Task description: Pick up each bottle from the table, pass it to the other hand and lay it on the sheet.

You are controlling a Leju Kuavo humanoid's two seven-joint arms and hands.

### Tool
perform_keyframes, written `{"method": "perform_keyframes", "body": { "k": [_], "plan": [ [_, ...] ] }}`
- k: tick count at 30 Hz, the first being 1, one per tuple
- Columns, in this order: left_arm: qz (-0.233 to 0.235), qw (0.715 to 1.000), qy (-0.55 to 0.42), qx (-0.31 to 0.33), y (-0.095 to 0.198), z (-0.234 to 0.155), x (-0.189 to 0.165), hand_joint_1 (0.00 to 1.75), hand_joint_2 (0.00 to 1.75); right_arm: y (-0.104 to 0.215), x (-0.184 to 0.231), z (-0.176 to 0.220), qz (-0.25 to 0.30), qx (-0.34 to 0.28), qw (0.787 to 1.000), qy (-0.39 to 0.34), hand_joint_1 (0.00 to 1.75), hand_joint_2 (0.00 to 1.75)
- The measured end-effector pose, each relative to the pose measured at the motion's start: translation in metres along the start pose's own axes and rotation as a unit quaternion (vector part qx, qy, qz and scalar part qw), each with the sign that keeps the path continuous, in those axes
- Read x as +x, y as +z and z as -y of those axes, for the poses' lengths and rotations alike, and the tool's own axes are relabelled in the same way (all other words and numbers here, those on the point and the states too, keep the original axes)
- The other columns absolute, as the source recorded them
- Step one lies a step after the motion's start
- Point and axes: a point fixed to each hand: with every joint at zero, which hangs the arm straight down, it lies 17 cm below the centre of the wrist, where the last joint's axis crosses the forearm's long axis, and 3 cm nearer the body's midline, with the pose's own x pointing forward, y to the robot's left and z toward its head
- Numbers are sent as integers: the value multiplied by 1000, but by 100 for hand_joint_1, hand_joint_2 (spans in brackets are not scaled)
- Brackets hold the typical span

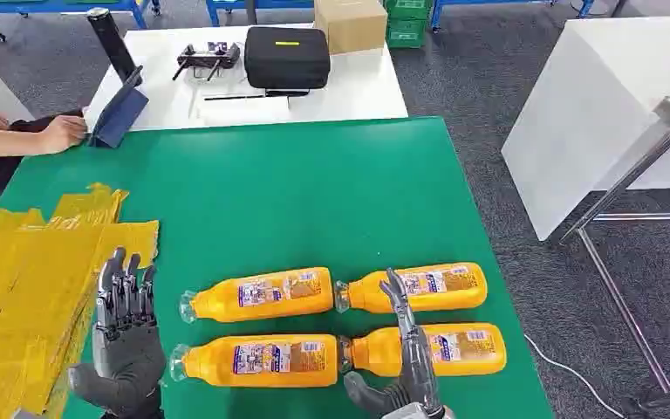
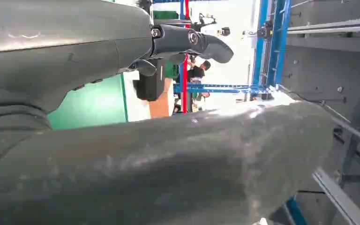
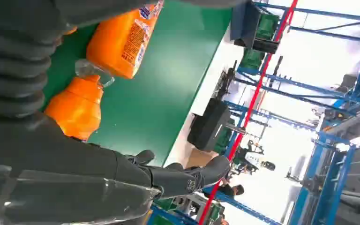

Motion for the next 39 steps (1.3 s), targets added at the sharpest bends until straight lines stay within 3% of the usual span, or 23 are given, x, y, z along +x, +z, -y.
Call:
{"method": "perform_keyframes", "body": {
  "k": [6,12,24,29,34,39],
  "plan": [
    [0,1000,-5,-4,1,2,0,0,0,-1,-7,-7,-18,22,1000,7,0,175],
    [0,1000,9,-28,-1,12,-3,0,0,16,-47,-53,-85,144,981,103,0,175],
    [-6,998,27,-52,-7,24,-16,0,0,52,-87,-118,-114,300,937,138,0,175],
    [-8,998,32,-55,-8,26,-19,0,0,60,-99,-128,-121,328,925,150,0,175],
    [-11,997,42,-65,-8,30,-22,0,0,60,-124,-127,-128,350,899,229,0,175],
    [-12,997,44,-66,-8,30,-23,0,0,60,-132,-128,-134,354,893,244,0,175]
  ]
}}
